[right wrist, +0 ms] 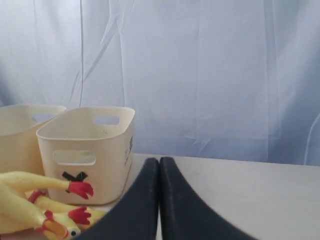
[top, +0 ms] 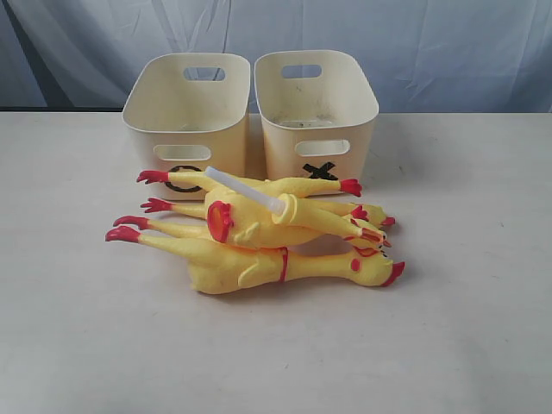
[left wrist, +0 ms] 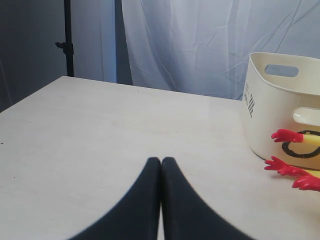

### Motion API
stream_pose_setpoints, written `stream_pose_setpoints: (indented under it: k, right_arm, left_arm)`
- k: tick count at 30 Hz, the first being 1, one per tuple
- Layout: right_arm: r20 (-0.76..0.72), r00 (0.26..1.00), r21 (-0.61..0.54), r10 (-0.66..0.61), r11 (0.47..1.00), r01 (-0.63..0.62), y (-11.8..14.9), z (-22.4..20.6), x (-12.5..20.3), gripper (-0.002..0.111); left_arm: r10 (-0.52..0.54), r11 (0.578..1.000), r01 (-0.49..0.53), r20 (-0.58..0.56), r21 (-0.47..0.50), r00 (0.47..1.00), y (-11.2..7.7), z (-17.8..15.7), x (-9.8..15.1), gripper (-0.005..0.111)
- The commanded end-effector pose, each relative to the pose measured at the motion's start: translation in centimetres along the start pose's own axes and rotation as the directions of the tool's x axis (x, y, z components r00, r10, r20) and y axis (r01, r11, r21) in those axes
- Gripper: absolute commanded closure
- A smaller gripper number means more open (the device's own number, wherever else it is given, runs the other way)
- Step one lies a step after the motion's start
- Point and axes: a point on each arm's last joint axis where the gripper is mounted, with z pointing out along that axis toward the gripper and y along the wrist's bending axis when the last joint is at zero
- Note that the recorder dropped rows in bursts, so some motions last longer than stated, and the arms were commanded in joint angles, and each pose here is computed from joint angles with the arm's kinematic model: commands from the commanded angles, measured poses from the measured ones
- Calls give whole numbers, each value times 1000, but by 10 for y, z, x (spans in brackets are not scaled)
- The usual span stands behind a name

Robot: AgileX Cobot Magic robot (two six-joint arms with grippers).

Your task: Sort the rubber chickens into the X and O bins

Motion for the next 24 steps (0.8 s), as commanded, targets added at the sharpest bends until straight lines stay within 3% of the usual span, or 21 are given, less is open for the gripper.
stream_pose_setpoints:
  k: [1,4,14,21,24]
  right_arm:
    - [41,985,2,165,986,-165,-1,0,-3,109]
    - [23,966,-2,256,967,-256,0,0,-2,109]
    - [1,963,-5,269,963,-269,0,0,0,109]
    - [72,898,4,434,900,-435,-3,-1,-5,109]
    - [63,893,3,445,895,-446,-3,-1,-5,109]
  left_arm:
    - [4,1000,-4,2,2,1000,0,0,1,107]
    - [4,1000,-4,2,2,1000,0,0,1,107]
    - [4,1000,-4,2,2,1000,0,0,1,107]
    - [4,1000,-4,2,2,1000,0,0,1,107]
    - [4,1000,-4,2,2,1000,0,0,1,107]
